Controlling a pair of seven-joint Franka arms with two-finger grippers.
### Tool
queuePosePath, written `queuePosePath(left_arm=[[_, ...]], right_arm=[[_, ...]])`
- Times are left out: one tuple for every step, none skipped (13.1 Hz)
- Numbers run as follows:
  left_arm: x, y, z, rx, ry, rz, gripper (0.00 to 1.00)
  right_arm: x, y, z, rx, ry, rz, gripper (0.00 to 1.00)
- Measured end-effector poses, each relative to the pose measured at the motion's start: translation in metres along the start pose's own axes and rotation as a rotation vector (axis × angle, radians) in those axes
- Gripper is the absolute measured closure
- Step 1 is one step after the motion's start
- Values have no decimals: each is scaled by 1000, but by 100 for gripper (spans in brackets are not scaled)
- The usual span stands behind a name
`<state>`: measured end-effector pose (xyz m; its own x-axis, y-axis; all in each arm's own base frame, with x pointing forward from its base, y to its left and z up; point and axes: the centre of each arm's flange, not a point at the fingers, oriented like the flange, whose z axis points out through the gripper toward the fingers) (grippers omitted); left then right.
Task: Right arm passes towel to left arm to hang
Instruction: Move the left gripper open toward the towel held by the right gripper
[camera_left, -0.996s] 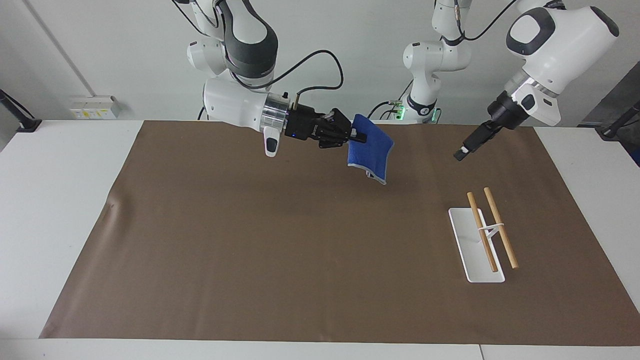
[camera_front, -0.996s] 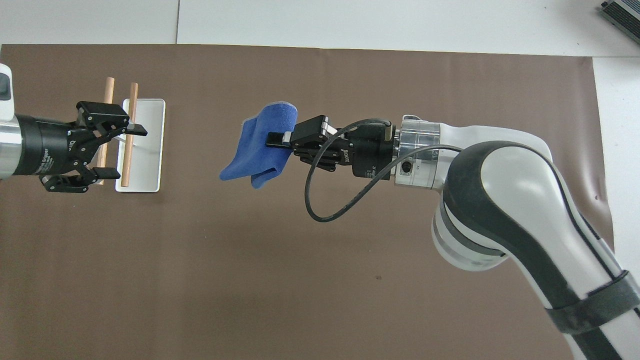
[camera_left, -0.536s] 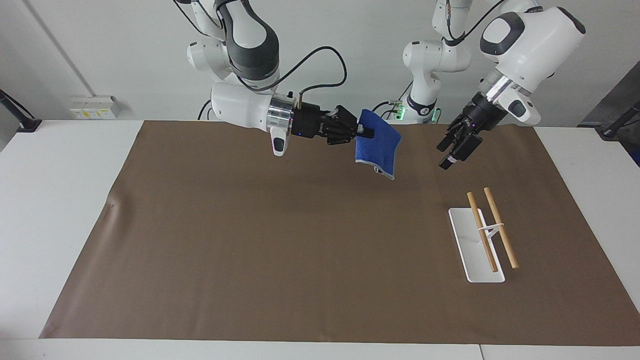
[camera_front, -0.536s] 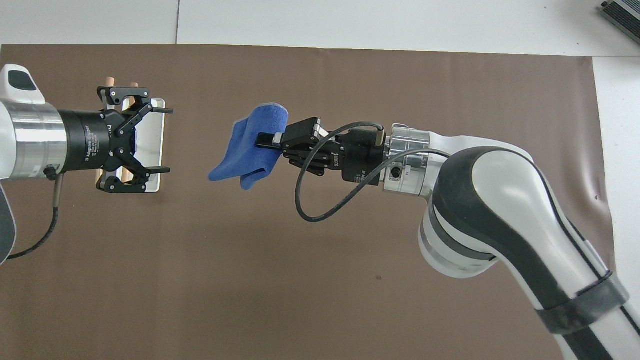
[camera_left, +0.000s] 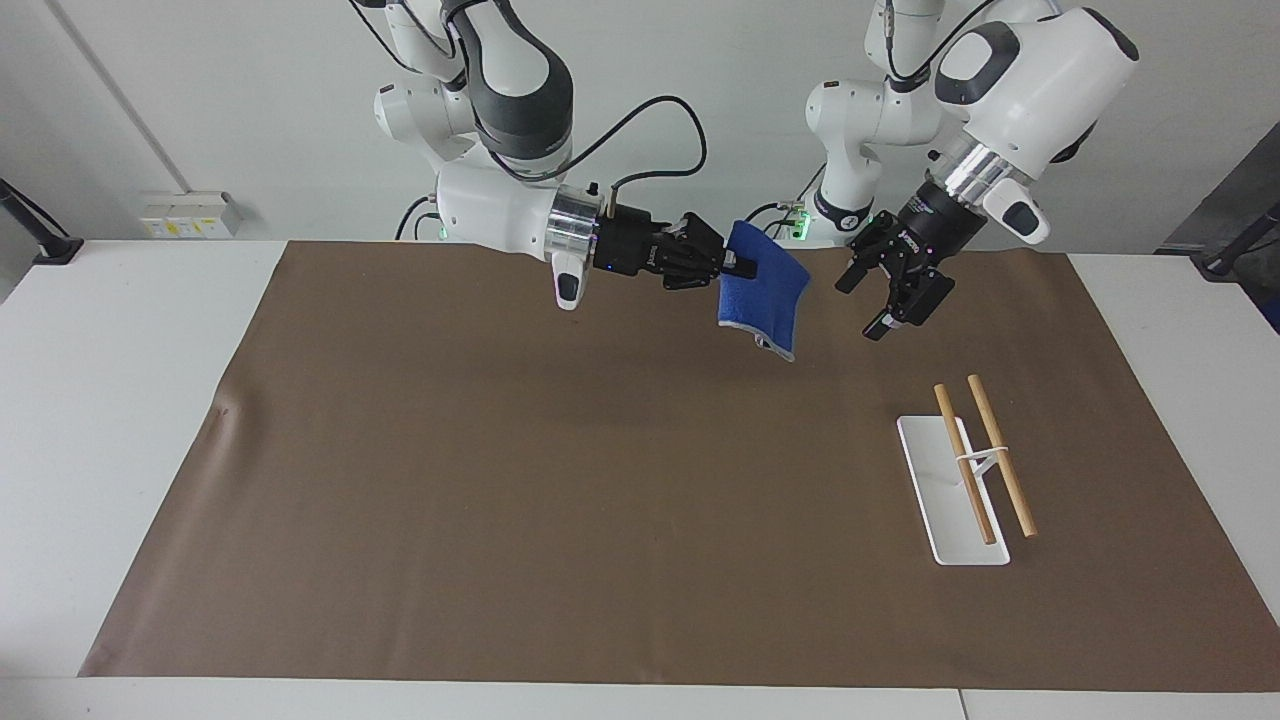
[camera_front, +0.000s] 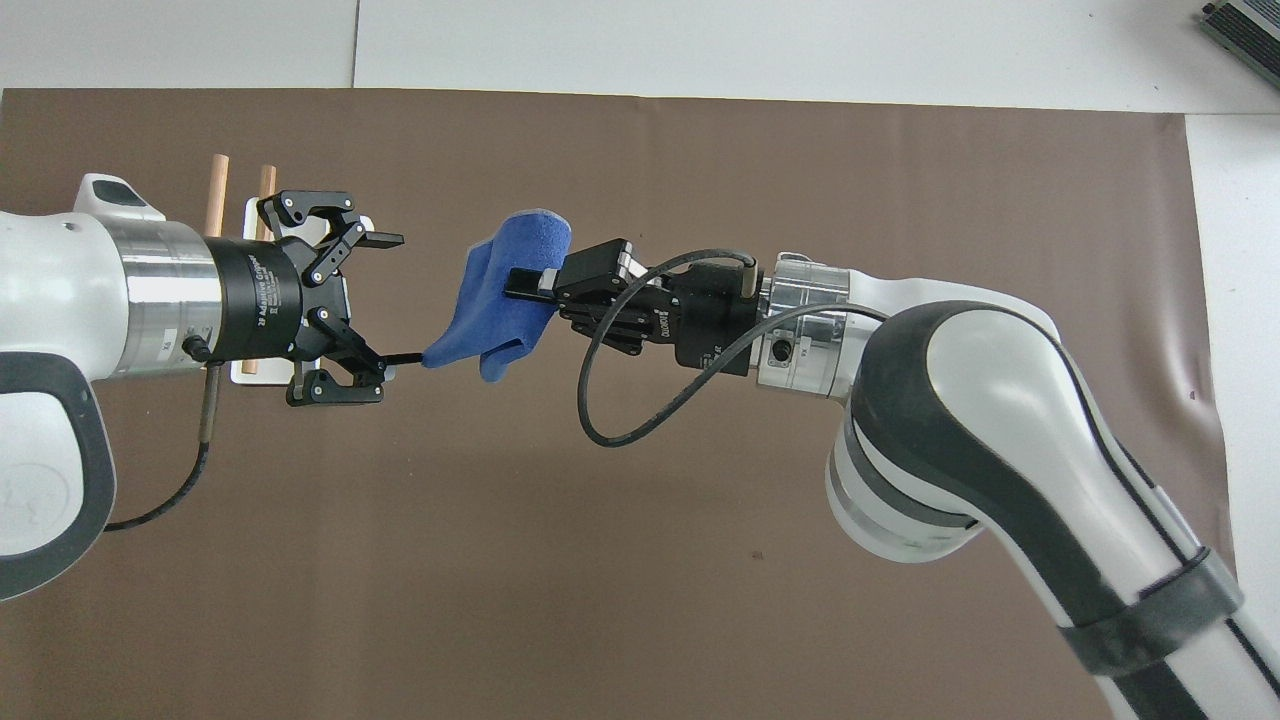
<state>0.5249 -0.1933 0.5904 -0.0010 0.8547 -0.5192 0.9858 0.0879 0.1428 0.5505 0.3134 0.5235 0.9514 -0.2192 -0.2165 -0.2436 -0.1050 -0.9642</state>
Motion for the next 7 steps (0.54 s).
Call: queuePosePath(left_arm=[[-4,-5,4,18,1,-7,0],[-8,-10,8,33,2,-10,0],[-13,-18,14,47,3,-9,0],[-19,-26,18,56,2,-5,0],[-24,-31,22,59,1,-2,0],[-26,-33,23,58,0,0,0],[-27,-33,23,52,-2,0,0]], right_arm=[[0,0,0,0,1,0,96],[0,0,0,0,1,0,96],[0,0,0,0,1,0,96],[0,0,0,0,1,0,96],[0,0,0,0,1,0,96],[0,0,0,-1,1,1,96],[0,1,0,-2,1,2,96]])
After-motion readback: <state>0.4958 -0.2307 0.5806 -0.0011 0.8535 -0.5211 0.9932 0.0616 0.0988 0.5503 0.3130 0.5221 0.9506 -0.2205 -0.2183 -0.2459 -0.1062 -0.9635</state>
